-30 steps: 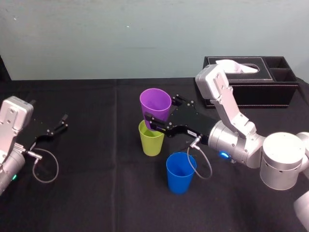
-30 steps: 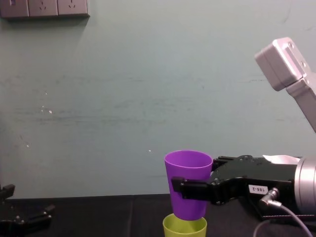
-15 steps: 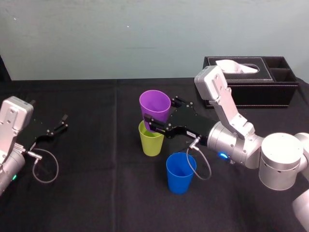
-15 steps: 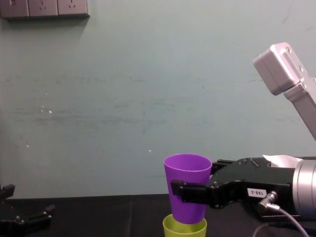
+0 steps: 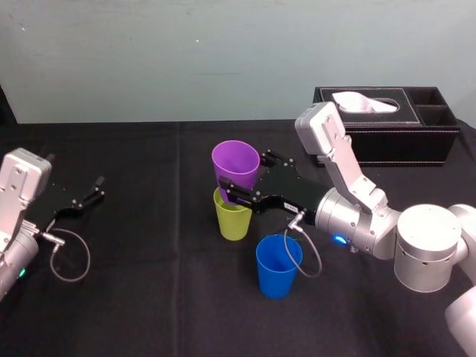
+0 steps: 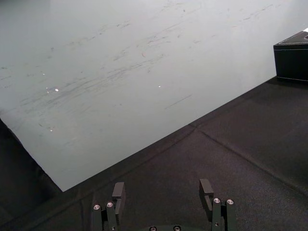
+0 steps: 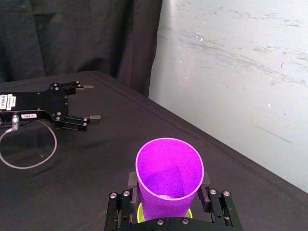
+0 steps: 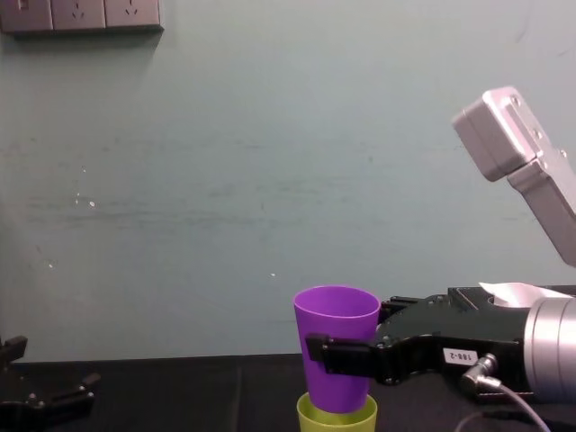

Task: Stack the three plastic cups sequentially using one hand.

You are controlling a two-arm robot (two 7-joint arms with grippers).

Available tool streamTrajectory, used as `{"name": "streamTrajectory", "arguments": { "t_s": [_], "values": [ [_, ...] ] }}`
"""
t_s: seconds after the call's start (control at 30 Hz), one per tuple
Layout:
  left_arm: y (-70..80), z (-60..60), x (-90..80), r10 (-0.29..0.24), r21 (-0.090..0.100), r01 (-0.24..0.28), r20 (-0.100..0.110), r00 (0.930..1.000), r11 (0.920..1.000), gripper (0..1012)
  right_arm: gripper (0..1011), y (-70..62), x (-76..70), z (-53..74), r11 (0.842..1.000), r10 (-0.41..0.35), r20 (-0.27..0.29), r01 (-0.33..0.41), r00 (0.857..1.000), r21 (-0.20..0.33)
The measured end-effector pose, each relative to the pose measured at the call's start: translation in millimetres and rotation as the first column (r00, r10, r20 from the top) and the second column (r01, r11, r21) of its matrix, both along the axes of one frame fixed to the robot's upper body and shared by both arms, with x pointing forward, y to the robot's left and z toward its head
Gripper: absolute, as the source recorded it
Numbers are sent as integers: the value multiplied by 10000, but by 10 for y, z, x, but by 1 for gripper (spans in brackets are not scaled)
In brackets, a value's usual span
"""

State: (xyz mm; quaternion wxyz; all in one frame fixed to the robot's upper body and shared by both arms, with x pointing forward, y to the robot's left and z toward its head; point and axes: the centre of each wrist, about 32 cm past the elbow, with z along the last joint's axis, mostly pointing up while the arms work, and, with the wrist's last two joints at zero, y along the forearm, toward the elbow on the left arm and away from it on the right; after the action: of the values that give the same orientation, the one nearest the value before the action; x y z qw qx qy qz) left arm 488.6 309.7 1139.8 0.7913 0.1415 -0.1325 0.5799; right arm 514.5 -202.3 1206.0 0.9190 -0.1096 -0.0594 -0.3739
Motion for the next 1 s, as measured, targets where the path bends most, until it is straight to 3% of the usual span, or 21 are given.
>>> {"name": "streamTrajectory", "arguments": {
  "t_s": [1.0],
  "values": [
    [0, 0, 0, 0, 0, 0, -1, 10000, 10000, 1010, 734, 40, 47, -48, 10000, -29, -159, 29, 9999, -19]
  ]
}}
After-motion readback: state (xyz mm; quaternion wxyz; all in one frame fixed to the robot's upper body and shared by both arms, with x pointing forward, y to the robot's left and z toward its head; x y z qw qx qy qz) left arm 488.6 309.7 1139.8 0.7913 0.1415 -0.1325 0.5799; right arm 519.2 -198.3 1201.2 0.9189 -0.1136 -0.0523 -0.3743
